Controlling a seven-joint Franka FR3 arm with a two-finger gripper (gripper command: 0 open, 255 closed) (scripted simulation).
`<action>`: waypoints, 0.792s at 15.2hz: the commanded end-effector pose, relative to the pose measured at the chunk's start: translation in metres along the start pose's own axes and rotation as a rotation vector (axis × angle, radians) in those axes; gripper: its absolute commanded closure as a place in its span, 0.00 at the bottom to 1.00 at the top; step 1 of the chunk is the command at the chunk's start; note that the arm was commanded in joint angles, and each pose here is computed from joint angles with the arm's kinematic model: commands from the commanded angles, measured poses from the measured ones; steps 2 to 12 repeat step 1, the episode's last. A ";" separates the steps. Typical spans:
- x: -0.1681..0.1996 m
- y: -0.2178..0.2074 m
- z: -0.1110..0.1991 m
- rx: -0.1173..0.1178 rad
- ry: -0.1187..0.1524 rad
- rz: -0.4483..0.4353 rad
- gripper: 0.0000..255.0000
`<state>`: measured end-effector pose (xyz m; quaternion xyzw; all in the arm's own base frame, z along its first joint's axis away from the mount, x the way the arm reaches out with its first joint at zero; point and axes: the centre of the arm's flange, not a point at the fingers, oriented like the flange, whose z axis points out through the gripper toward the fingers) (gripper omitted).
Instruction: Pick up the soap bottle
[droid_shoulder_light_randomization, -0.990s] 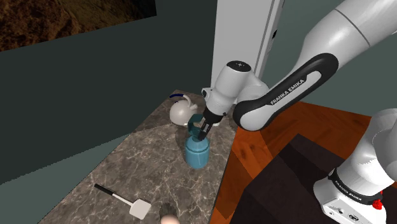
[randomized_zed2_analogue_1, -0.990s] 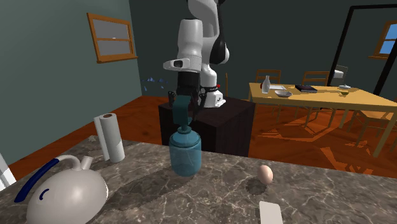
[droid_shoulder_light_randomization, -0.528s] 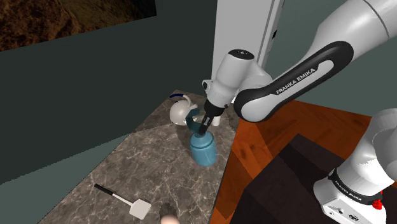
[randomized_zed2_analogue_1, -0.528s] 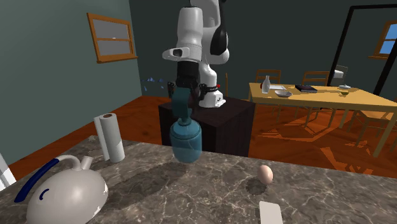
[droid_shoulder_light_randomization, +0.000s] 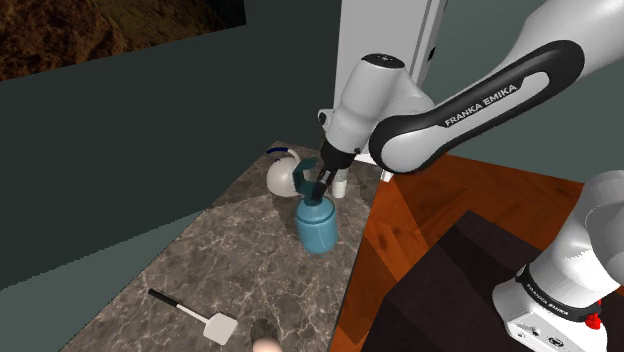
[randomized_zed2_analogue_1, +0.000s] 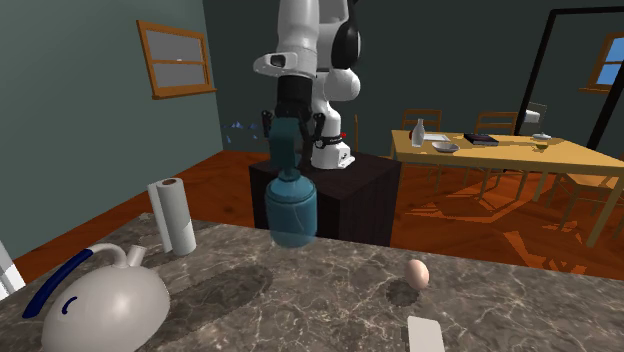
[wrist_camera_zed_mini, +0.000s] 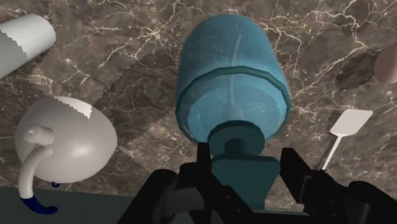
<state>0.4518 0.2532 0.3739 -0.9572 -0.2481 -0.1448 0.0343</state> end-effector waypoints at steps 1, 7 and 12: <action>0.001 0.000 -0.003 0.000 0.001 0.000 1.00; 0.001 0.000 -0.003 0.000 0.001 0.000 1.00; 0.001 0.000 -0.003 0.000 0.001 0.000 1.00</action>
